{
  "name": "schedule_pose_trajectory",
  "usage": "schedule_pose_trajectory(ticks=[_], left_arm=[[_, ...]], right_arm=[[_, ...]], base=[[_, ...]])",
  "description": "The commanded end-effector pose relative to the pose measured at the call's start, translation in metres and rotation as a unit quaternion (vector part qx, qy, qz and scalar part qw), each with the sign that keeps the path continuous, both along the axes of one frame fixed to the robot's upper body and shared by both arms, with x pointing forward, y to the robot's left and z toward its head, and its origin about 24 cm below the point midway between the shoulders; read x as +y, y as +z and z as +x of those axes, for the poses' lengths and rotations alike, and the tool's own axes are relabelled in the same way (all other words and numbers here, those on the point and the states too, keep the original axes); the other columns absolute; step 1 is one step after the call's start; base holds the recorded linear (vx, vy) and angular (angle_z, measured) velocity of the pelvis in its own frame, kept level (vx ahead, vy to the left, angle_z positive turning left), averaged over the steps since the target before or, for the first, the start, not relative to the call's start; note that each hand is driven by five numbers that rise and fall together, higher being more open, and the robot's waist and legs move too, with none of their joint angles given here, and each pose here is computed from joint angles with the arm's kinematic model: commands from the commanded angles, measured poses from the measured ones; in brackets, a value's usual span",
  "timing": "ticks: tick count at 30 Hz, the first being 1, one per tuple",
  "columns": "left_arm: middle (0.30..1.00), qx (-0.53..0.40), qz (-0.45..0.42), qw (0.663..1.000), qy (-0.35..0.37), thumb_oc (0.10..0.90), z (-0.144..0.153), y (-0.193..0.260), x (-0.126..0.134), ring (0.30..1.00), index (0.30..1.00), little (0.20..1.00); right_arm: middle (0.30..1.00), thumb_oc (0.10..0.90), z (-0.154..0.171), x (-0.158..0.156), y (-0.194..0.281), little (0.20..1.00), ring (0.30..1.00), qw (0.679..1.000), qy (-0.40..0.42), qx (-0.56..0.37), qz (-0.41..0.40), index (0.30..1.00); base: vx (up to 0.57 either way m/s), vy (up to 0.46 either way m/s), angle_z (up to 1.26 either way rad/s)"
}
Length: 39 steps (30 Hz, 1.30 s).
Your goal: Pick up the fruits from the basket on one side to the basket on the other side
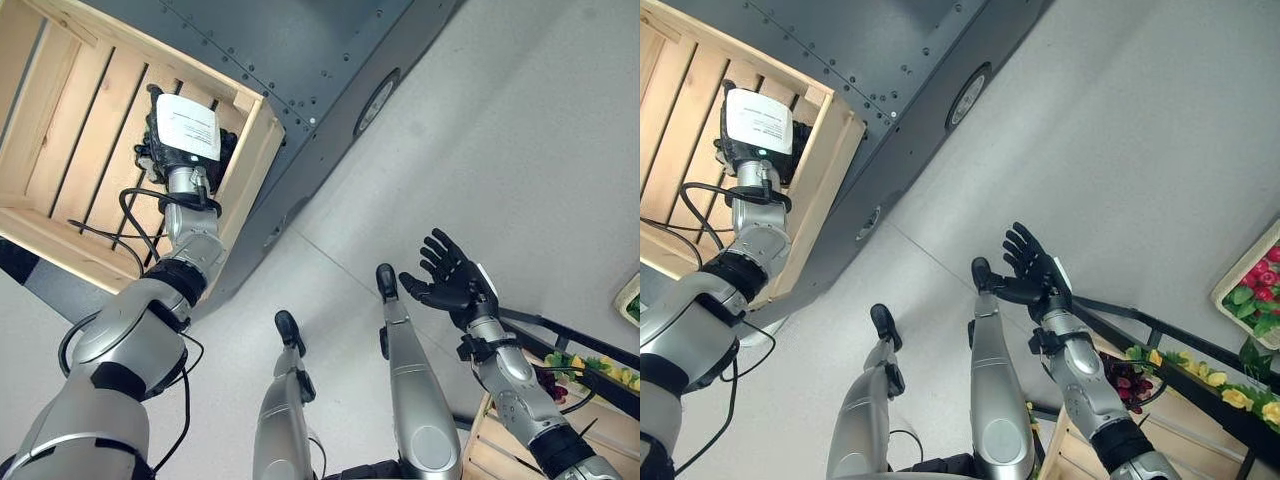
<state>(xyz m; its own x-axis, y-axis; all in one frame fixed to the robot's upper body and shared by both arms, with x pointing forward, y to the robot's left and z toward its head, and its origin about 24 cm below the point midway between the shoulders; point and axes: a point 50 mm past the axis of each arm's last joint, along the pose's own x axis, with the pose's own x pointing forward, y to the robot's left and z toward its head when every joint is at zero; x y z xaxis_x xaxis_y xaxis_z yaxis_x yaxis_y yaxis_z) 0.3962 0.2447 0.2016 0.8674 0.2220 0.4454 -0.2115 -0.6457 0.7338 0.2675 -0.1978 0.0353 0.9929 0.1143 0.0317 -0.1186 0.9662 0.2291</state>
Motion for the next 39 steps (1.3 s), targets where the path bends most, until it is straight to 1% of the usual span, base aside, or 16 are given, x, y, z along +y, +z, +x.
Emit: schedule_pose_trajectory(ticks=[1, 5, 15, 19, 24, 27, 28, 31, 36, 39], left_arm=[[0.300, -0.057, 0.003, 0.998, 0.014, 0.400, -0.002, 0.037, 0.015, 0.300, 0.300, 0.300], [0.300, -0.060, 0.003, 0.998, 0.004, 0.400, -0.001, 0.037, 0.015, 0.300, 0.300, 0.300], [0.300, -0.097, -0.001, 0.994, -0.059, 0.400, -0.005, 0.041, 0.015, 0.300, 0.300, 0.300], [0.300, -0.124, -0.014, 0.989, -0.085, 0.400, -0.011, 0.043, 0.018, 0.300, 0.300, 0.300], [0.300, -0.144, 0.005, 0.983, -0.112, 0.400, -0.022, 0.044, 0.016, 0.300, 0.300, 0.300], [0.300, -0.142, 0.027, 0.983, -0.108, 0.400, -0.029, 0.043, 0.017, 0.300, 0.300, 0.300], [0.300, -0.116, 0.034, 0.989, -0.088, 0.400, -0.033, 0.040, 0.021, 0.300, 0.300, 0.300], [0.300, -0.087, 0.040, 0.993, -0.075, 0.400, -0.037, 0.034, 0.018, 0.300, 0.300, 0.300], [0.300, -0.047, 0.035, 0.996, -0.069, 0.400, -0.045, 0.026, 0.011, 0.300, 0.300, 0.300], [0.300, -0.040, 0.025, 0.997, -0.066, 0.400, -0.050, 0.020, 0.012, 0.300, 0.300, 0.300]], right_arm=[[0.900, 0.800, 0.003, 0.007, 0.025, 0.900, 0.900, 0.996, -0.003, -0.087, 0.037, 0.900], [0.900, 0.800, 0.002, 0.007, 0.025, 0.900, 0.900, 0.995, -0.003, -0.088, 0.039, 0.900], [0.900, 0.800, -0.004, 0.004, 0.025, 0.900, 0.900, 0.995, -0.003, -0.095, 0.041, 0.900], [0.900, 0.800, -0.008, -0.001, 0.025, 0.900, 0.900, 0.994, -0.004, -0.097, 0.040, 0.900], [0.900, 0.800, -0.012, -0.006, 0.026, 0.900, 0.900, 0.994, -0.013, -0.099, 0.040, 0.900], [0.900, 0.800, -0.014, -0.009, 0.025, 0.900, 0.900, 0.994, -0.018, -0.095, 0.041, 0.900], [0.900, 0.800, -0.016, -0.010, 0.022, 0.900, 0.900, 0.995, -0.021, -0.090, 0.039, 0.900], [0.900, 0.800, -0.018, -0.010, 0.023, 0.900, 0.900, 0.995, -0.023, -0.087, 0.039, 0.900], [0.900, 0.800, -0.024, -0.010, 0.017, 0.900, 0.900, 0.996, -0.032, -0.076, 0.046, 0.900], [0.900, 0.800, -0.027, -0.011, 0.015, 0.900, 0.900, 0.996, -0.038, -0.071, 0.047, 0.900]], base=[[0.00, 0.000, 0.00], [0.00, 0.000, 0.00], [0.00, -0.001, 0.00], [-0.02, -0.006, 0.01], [-0.02, 0.001, 0.00], [0.00, 0.004, 0.07], [0.03, 0.018, 0.07], [0.02, 0.021, 0.09], [0.01, -0.022, 0.09], [0.00, -0.026, 0.10]])
